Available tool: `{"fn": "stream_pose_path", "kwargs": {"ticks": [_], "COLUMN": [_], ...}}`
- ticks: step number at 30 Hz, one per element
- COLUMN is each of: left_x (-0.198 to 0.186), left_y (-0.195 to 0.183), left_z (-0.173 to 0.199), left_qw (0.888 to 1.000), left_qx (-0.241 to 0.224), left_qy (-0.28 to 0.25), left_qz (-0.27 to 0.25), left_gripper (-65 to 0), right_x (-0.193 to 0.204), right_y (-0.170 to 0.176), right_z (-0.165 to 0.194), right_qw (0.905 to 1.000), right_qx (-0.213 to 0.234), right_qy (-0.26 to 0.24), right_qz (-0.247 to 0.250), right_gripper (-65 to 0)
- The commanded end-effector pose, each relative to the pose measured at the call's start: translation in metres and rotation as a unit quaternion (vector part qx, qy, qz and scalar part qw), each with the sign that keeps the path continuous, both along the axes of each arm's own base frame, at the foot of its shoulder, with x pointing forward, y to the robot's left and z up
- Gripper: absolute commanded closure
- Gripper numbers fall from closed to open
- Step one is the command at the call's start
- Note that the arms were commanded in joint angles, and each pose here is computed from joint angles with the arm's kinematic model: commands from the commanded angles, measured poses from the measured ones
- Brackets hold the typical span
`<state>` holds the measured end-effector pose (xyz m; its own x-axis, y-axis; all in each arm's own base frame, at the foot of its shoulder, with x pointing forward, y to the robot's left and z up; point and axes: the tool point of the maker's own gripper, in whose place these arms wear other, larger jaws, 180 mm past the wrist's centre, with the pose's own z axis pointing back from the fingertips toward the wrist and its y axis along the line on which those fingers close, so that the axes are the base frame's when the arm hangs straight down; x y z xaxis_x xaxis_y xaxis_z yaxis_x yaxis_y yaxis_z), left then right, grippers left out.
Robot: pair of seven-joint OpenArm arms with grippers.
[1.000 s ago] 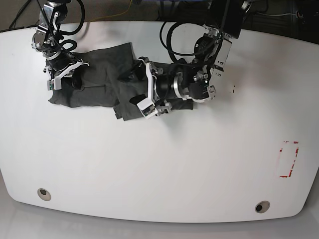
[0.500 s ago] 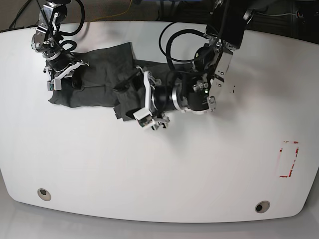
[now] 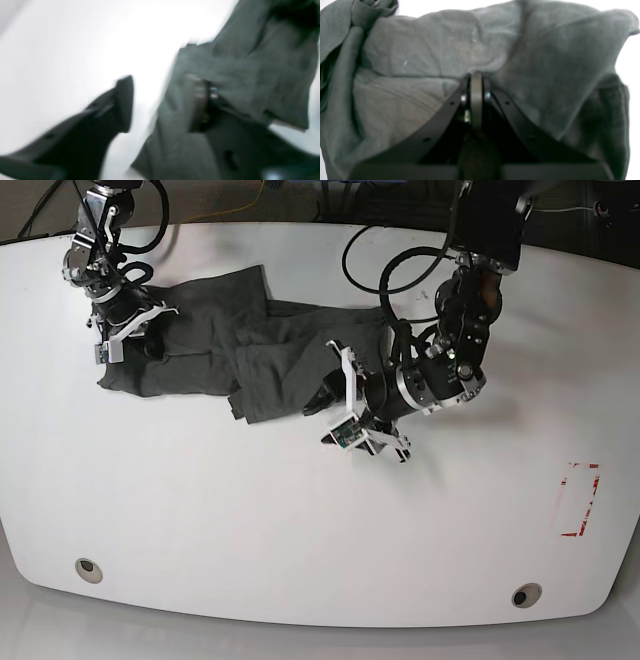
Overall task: Layout the t-shirt on the table in an organized manner, then fold the t-shirt properly
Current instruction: 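Lower the folded end onto the strip and hold it with the left gripper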
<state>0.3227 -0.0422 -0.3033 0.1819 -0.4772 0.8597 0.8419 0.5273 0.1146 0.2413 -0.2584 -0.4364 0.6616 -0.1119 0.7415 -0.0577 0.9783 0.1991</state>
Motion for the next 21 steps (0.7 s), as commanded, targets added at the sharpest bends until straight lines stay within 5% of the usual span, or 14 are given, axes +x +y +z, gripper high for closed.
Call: {"fn": "stream_pose_path", "kwargs": {"ticks": [1,7,21], "left_x": [-0.002,-0.013,-0.036], "left_y": [-0.001,0.005,0.043], "left_z": [0.01,-0.009,-0.048], "left_qw": [1.0,1.0,0.997], "left_qx": [-0.015,0.012,0.04], "left_qy": [-0.026,-0.027,0.024], "left_qz": [-0.003,0.005,0.054], "left_gripper": [-18.7,-1.0,-2.3], "right_x": [-0.019,-0.019,-0.019], "right_y": [-0.007,-0.007,-0.007], "right_z": [-0.02,-0.02,-0.02], "right_qw": [0.9974,0.9974,0.9974], "right_qx": [-0.03,-0.031,-0.031], "right_qy": [0.065,0.066,0.065], "right_qz": [0.007,0.007,0.007], "right_gripper": [0.0,0.0,0.0]}}
